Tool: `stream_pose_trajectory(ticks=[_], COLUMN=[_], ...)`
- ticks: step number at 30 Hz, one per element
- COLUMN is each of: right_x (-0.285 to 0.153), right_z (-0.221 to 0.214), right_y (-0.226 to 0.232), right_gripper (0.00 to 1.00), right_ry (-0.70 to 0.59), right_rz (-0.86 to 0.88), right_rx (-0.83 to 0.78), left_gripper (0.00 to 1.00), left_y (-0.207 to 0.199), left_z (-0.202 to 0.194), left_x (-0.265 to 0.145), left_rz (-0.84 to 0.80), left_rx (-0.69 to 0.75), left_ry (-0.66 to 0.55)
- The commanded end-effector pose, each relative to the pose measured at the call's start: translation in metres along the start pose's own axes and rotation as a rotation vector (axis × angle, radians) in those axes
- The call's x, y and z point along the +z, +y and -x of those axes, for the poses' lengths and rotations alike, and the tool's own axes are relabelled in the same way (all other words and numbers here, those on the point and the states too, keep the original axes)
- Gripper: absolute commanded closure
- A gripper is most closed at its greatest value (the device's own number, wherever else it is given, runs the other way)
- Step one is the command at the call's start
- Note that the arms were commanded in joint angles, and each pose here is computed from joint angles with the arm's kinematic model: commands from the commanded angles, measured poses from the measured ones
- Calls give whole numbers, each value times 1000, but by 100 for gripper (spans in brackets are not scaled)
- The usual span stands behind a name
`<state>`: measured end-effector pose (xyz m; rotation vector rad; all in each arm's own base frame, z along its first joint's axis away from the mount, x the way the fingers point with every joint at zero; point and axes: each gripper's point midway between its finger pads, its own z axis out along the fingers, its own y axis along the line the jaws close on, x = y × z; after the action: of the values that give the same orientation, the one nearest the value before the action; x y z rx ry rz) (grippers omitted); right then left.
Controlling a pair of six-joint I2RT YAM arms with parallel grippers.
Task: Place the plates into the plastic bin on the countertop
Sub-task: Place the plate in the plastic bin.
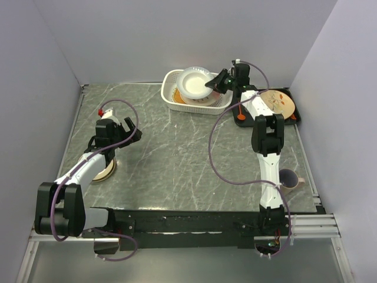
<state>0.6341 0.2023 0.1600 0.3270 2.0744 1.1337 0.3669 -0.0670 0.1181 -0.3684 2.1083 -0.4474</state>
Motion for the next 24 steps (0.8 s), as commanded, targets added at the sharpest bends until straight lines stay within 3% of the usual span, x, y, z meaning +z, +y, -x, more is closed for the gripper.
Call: stream_pose_trajectory(ticks=[1, 24], right_x=[-9, 1], right_z=[39, 19], right_y=[41, -17], right_gripper=[100, 88], right_ry=[-114, -75], right_rz=[103, -49], right_rx=[-61, -2], left_gripper=[1, 1], left_y=[-4, -5], left_z=[13, 12], left_x=[-6, -4], left_rz=[-14, -18], left_rx=[22, 25], left_ry=[-53, -39])
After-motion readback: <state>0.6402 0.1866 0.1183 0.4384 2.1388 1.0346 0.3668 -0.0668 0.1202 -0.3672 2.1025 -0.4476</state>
